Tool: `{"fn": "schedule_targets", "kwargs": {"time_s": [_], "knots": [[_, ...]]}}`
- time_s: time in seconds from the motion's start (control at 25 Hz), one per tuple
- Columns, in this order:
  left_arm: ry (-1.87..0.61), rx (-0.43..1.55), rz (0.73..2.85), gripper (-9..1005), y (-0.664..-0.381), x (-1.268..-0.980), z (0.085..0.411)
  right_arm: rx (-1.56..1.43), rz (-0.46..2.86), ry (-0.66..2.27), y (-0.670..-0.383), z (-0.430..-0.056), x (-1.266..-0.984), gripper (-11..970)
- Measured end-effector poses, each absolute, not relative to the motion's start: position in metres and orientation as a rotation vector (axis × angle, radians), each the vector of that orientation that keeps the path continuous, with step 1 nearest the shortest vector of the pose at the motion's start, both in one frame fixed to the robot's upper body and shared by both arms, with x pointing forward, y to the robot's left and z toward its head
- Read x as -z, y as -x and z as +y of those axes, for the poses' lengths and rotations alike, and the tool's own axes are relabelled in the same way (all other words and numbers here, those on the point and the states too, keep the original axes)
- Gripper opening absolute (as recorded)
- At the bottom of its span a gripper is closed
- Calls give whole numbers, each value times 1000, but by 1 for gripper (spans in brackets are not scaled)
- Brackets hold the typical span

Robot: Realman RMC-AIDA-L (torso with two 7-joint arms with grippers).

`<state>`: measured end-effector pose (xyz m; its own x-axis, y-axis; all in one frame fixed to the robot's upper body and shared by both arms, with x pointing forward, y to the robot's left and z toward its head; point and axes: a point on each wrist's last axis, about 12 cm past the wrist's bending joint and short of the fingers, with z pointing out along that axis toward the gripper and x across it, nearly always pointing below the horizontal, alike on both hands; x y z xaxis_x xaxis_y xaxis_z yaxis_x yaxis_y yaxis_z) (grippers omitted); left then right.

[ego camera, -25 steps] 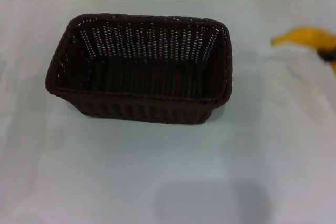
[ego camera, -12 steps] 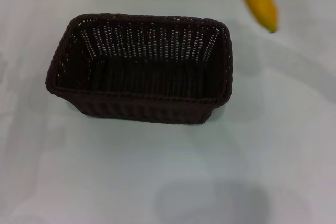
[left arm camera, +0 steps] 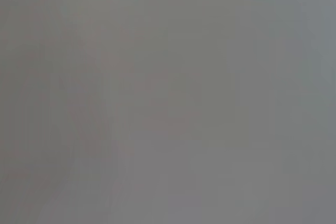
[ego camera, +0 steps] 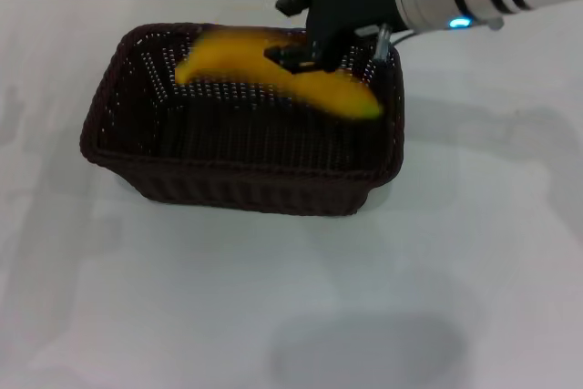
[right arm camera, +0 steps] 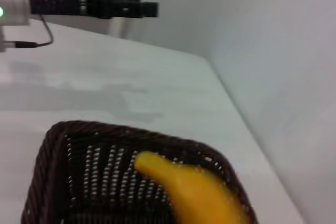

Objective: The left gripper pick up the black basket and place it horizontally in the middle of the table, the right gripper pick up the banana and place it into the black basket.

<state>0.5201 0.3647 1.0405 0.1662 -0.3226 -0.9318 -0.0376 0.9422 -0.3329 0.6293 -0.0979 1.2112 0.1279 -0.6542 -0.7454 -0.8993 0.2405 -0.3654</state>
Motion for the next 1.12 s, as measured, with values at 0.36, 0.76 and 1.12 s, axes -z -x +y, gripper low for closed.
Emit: {"fn": "schedule_targets", "kwargs": {"time_s": [0.36, 0.76, 1.12], "knots": [[300, 203, 1396, 865, -520, -1040, 363, -417, 1608, 1269, -627, -122, -1204, 643], [284, 166, 1367, 864, -517, -1040, 359, -703, 1425, 547, -615, -251, -1198, 823], [292, 191, 1372, 864, -522, -1040, 351, -288, 1238, 116, -575, -339, -1105, 872]]}}
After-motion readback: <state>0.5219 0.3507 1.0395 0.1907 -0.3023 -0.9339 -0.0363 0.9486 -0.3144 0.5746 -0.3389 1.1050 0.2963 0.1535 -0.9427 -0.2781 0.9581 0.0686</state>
